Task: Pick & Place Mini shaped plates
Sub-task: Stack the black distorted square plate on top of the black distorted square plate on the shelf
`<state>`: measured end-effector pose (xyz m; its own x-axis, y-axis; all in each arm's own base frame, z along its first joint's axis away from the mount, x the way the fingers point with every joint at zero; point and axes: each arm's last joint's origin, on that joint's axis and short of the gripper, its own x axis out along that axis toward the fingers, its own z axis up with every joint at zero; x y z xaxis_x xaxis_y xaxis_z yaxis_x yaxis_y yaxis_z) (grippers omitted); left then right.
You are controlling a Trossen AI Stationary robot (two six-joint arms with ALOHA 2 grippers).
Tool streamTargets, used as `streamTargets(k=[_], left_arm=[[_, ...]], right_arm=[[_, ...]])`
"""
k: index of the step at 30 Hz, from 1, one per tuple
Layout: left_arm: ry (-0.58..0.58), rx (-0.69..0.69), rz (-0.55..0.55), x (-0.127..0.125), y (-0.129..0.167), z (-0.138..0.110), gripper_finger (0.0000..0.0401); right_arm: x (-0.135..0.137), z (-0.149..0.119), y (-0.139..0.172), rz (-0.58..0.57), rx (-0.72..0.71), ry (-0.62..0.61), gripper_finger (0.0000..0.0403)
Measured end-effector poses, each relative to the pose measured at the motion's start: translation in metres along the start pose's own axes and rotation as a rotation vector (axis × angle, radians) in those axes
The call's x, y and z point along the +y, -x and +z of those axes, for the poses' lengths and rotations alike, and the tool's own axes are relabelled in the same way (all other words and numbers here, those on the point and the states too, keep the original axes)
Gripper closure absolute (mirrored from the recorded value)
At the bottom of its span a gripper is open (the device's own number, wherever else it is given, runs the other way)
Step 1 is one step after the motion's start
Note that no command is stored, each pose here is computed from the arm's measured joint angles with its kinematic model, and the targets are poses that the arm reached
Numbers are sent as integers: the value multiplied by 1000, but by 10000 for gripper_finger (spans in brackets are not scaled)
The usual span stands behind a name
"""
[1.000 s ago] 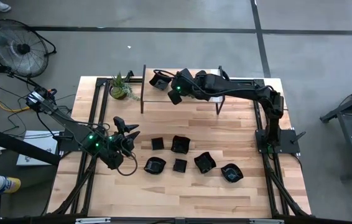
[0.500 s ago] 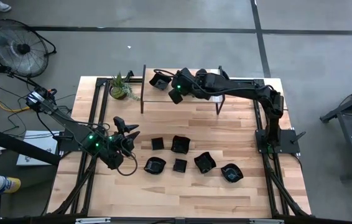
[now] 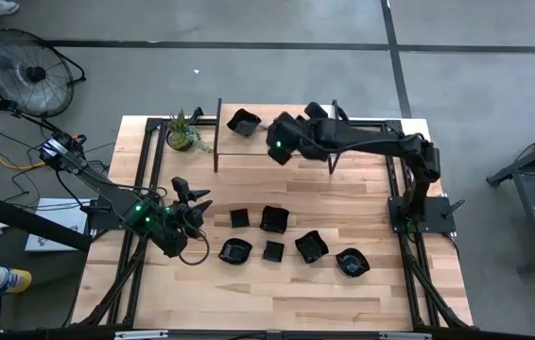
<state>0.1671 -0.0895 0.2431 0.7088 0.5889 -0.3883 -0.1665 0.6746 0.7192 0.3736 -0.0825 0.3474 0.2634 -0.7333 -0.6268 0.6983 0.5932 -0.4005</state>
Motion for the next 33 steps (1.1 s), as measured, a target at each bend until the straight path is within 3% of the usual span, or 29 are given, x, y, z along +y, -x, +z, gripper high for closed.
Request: streamTargets(k=[7,15,19,26,33], left_arm=[[37,-1,8,0,0,0,249],[103,94,1,11,-21,-2,249],[70,112,-13,16,-30,-1,249],[53,118,-23,24,-41,-2,249],[150,45,-6,24,-39,-30,249]], right_arm=[[8,-54,7,-28,-17,67,331],[-2,-122,34,158,-255,-69,331],[-11,-149,43,235,-364,-130,331],[-22,-185,47,309,-452,-204,331],[-18,-207,45,388,-467,-115,331]])
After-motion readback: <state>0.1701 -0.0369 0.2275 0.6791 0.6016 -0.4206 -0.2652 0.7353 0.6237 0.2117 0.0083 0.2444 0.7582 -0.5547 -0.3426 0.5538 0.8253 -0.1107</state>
